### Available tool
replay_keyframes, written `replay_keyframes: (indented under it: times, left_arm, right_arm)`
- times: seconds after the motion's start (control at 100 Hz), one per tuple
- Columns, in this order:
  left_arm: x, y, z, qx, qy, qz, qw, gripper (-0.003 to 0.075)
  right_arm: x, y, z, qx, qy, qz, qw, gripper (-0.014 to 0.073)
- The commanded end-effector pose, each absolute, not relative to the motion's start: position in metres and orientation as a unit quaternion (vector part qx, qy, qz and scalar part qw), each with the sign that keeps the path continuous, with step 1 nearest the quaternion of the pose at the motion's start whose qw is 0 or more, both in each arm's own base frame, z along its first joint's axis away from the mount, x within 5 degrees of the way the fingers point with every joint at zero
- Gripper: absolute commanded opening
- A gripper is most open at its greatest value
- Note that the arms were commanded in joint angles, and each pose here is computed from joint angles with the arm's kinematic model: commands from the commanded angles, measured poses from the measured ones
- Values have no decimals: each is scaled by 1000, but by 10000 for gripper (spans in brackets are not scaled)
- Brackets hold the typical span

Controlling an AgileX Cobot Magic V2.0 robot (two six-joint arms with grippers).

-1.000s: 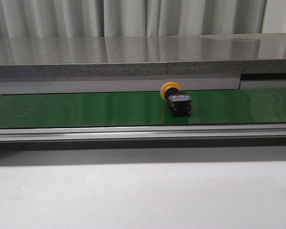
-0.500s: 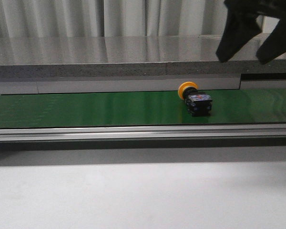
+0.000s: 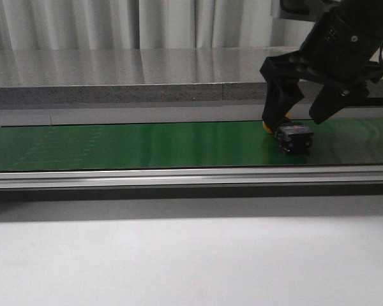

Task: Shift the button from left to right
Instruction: 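Lower the right gripper onto the button and close on its cap, then lift the button with the right gripper and move it over the green tray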

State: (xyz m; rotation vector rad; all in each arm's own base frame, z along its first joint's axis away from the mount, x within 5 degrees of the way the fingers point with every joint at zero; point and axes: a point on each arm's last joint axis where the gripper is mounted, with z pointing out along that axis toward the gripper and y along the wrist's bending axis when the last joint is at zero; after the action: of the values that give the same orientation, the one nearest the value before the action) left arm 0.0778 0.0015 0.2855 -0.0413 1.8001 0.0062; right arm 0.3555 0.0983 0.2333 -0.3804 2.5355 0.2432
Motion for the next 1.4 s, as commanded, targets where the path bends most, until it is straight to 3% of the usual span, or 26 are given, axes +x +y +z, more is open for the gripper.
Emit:
replay_keyframes:
  times: [0.0,0.19,0.39,0.44,0.63,0.78,1.08,1.39]
  left_arm:
    - [79,2,301,-19,753,3,658,-20]
    - [79,2,301,-19,753,3,658,-20]
    - [79,2,301,-19,753,3,658,-20]
    - [79,2,301,-19,753,3,658,-20]
    - [79,2,301,-19,753,3,658,-20]
    - [79,2,301,-19,753,3,658,-20]
    - [79,2,301,-19,753,3,658,-20]
    - [79,2,301,-19,753,3,658,-20]
  right_arm:
    - [362,97,253,-149,929,82,329,594]
    - [364,97,242,-152,936,78,308,556]
    - [361,97,243,-148,940,80,298,272]
    - [361,97,244,-149,941,81,294,237]
    - [362,90,258,-144,943,82,287,236]
    - [366,66,286,-122,938,69,316,236]
    - [370,-27,329,-48,931,-23,362,236]
    - [358,-117,323,-8,934,-92,344,236]
